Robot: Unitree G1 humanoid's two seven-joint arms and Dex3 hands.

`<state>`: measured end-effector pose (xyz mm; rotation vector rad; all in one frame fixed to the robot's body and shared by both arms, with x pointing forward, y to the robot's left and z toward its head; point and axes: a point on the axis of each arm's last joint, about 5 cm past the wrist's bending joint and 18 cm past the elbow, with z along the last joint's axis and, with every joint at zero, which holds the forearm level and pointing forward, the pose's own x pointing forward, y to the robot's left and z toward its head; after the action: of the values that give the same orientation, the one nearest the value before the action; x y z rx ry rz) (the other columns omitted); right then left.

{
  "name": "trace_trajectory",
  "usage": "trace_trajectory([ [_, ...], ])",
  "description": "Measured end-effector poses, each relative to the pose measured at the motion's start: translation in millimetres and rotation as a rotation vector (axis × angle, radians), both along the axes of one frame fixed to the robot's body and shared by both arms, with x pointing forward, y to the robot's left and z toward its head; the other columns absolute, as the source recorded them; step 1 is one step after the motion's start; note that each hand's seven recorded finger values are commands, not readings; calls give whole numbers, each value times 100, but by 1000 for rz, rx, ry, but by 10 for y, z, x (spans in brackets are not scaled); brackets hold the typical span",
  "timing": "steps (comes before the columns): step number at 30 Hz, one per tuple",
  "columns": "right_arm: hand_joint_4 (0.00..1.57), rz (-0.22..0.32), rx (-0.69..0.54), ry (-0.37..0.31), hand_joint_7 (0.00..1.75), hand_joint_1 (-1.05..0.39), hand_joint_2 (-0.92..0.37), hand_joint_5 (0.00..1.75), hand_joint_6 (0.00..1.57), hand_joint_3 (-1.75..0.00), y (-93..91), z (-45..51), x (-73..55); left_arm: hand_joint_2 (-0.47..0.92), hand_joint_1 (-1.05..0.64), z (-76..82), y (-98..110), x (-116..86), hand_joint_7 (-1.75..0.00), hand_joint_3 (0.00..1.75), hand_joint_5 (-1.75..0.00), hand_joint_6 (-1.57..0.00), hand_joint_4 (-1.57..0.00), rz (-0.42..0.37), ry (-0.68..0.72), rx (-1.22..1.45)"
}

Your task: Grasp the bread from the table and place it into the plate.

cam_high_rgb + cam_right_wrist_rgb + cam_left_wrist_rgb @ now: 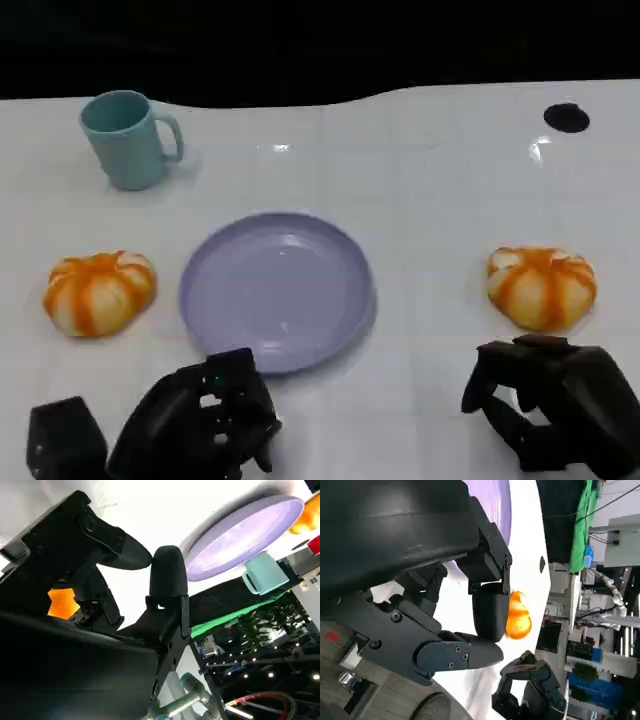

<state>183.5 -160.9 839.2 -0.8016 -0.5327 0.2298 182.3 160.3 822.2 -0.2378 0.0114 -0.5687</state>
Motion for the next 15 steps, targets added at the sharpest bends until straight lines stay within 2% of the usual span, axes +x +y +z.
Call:
trace_trajectory([
  [15, 89, -1, -1, 2, 129, -18, -36, 175, 87, -122, -1, -2, 2, 71, -54, 1, 4, 0, -139, 54, -175, -78, -80, 0, -1, 1],
])
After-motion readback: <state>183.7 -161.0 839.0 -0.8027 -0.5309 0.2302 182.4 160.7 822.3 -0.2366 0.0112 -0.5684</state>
